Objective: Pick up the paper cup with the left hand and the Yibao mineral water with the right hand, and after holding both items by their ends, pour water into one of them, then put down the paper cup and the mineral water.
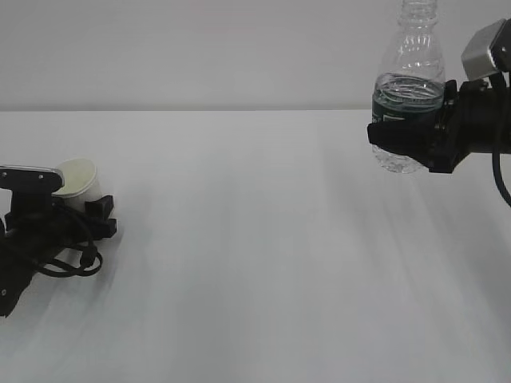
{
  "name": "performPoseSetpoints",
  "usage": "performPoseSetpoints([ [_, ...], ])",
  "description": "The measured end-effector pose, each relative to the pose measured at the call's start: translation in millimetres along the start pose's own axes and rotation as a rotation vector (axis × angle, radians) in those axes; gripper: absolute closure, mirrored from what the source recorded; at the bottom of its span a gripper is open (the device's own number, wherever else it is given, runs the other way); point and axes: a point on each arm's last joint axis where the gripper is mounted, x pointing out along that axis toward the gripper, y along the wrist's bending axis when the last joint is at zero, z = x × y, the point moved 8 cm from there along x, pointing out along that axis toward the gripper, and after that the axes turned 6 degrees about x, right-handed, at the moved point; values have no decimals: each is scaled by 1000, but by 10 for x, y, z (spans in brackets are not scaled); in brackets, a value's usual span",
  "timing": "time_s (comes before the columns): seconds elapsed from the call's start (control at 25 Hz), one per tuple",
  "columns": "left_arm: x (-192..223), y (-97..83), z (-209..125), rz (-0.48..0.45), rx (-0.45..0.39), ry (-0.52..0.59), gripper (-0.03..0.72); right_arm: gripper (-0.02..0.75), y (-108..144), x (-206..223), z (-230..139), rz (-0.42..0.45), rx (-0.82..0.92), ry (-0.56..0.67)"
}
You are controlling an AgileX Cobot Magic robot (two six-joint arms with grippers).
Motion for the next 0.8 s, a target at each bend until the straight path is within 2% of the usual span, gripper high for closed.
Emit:
performPoseSetpoints([
  [0.24, -2, -74, 21, -44, 20, -7, 230, 303, 0, 0, 0, 0, 0, 0],
  [0.48, -44, -181, 315, -111, 53, -79, 232, 303, -1, 0, -4, -1, -1, 2],
  [0.6, -76, -256, 443, -157, 72, -111, 232, 303, 1, 0, -6, 0, -2, 3],
  [0.8, -146, -430, 590, -267, 48, -139, 232, 303, 1, 0, -6, 0, -1, 3],
])
